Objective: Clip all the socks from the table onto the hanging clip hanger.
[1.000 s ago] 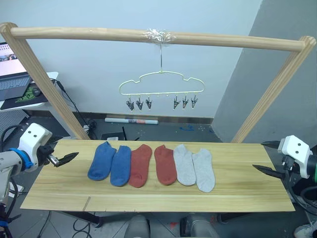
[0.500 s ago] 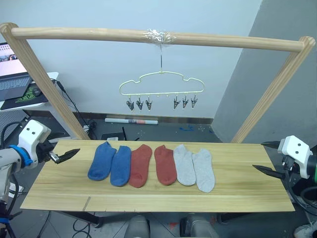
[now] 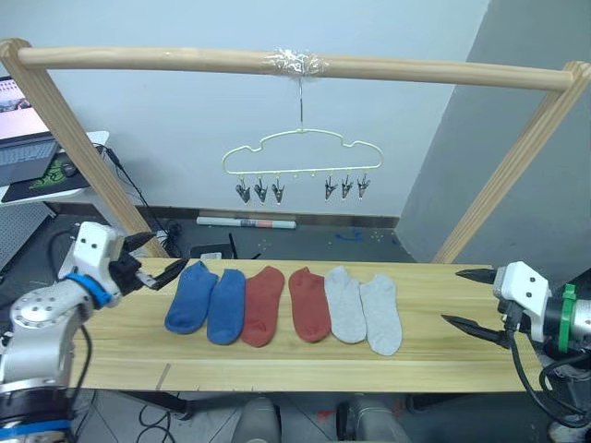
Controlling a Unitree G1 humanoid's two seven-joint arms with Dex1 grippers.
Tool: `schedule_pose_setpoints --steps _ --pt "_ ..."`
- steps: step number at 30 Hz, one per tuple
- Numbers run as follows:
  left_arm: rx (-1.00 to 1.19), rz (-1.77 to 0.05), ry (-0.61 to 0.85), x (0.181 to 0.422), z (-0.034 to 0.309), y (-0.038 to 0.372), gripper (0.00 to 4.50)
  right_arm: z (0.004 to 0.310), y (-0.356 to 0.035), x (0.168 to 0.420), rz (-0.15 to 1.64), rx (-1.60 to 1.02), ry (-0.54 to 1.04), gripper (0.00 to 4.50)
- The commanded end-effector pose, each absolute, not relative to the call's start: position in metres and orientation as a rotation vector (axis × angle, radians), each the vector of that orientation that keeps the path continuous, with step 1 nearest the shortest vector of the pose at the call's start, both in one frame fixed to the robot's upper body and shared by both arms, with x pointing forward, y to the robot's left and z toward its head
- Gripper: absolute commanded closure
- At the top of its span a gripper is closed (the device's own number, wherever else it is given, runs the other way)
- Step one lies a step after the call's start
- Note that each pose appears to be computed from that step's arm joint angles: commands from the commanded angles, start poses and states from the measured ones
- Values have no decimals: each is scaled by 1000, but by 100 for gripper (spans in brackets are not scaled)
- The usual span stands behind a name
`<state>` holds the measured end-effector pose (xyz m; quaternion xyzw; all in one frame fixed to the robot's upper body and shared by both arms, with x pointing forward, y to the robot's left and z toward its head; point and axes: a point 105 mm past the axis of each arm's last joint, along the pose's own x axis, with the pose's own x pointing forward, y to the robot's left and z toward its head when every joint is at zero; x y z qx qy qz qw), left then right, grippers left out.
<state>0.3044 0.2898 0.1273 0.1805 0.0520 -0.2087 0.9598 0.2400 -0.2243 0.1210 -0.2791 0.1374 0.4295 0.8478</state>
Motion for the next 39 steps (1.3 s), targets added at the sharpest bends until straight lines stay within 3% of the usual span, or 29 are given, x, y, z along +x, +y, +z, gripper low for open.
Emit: schedule_pose_setpoints --steps 1,8,15,18,21,31,39 --pt "309 -366 -39 307 152 271 3 138 -197 242 938 -578 190 0" --pt "257 -312 -168 319 167 236 3 146 -145 250 1005 -508 63 0" --pt "206 -271 -297 336 189 212 3 158 -118 254 1066 -487 -9 0" --pt "186 -253 -306 340 188 210 62 169 -110 257 1073 -484 -50 0" --pt "163 -256 -297 343 185 207 151 179 -100 261 1079 -463 -90 0" --pt "99 -191 -340 363 191 201 151 214 -63 279 1065 -321 -191 0" --pt "56 -154 -369 367 198 206 151 215 -55 274 1087 -276 -171 0"
